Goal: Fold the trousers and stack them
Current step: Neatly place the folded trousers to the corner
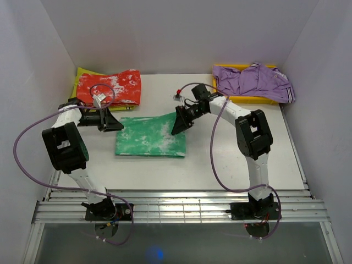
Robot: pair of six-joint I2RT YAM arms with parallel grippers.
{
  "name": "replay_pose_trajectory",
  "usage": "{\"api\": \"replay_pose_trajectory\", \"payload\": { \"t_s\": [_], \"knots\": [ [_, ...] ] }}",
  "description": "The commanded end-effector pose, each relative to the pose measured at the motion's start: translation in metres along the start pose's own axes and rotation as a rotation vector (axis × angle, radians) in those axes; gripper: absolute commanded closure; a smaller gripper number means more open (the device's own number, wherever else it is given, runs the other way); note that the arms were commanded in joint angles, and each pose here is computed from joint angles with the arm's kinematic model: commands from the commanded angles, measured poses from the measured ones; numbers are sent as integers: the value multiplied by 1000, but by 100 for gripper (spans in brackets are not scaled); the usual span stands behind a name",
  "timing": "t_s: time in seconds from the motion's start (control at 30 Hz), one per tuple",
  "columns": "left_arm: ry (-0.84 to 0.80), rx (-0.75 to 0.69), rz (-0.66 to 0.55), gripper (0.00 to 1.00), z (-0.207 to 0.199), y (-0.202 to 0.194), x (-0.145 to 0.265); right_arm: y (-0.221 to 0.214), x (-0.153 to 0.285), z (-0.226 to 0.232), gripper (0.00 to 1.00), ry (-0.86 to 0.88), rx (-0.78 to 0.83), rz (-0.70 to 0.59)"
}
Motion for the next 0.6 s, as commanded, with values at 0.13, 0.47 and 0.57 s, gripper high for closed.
{"api": "replay_pose_trajectory", "payload": {
  "t_s": [0.13, 0.47, 0.57],
  "knots": [
    [-67, -134, -172, 50, -33, 56, -10, 84, 18, 23, 17, -21, 150, -148],
    [155, 155, -174, 51, 68, 52, -56, 94, -3, -102, 15, -240, 159, -197],
    [152, 163, -160, 48, 77, 51, -58, 94, 0, -122, 15, -293, 181, -193]
  ]
}}
Point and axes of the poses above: each gripper's point midway between its finger pads, its own x axis back along the fingers, its own z axis along the line the jaws close on, y = z × x, the point moved 8 cm from there along x, back along the fingers, and after that the axes turned 3 degrees about -x, right-handed, at the moved point
